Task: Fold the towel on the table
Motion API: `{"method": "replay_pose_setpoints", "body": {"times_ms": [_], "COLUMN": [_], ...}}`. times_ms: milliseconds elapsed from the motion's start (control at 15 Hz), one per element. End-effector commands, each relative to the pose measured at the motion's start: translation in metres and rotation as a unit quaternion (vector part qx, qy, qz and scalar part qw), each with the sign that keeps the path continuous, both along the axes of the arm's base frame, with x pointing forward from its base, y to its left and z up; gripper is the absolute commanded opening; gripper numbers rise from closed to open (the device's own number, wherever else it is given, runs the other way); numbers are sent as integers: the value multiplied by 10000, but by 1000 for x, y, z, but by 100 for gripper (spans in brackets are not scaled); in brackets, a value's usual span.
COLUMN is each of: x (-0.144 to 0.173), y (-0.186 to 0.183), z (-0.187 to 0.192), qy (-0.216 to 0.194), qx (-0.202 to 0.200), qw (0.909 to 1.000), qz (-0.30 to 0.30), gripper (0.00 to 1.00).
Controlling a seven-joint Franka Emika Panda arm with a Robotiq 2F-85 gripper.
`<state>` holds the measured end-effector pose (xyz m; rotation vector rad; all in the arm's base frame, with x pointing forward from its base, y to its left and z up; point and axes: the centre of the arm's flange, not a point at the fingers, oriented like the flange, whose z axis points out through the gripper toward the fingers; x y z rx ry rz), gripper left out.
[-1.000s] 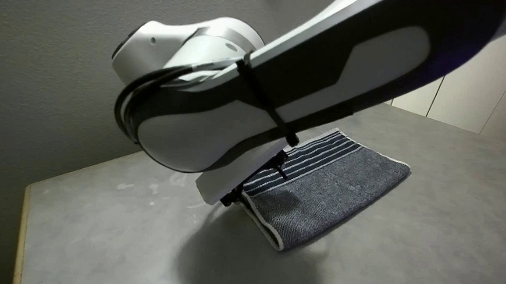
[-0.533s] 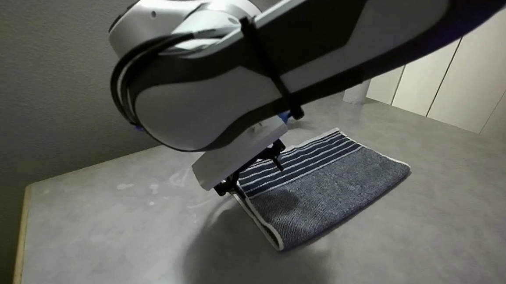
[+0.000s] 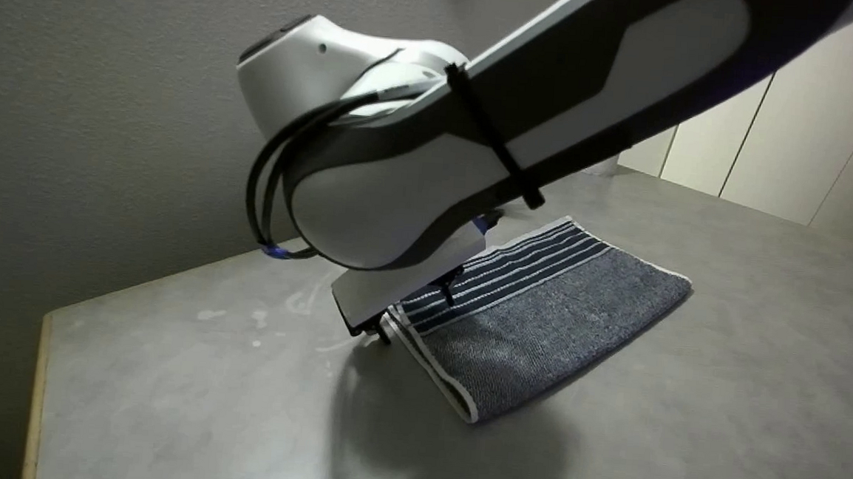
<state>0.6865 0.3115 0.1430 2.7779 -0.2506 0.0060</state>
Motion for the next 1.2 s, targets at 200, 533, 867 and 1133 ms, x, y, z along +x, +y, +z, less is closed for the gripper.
{"method": "replay_pose_setpoints", "body": {"times_ms": [200,533,867,1133], "x": [-36,-48,-49,-44], "y": [-20,-27,-28,-25], "z": [5,4,3,1], "qy": [325,632,723,784], "qx": [-151,-509,-607,-596], "qw": [9993,9964,9953,9949], "qz": [-143,-227,-205,-202], "gripper": [100,100,100,100]}}
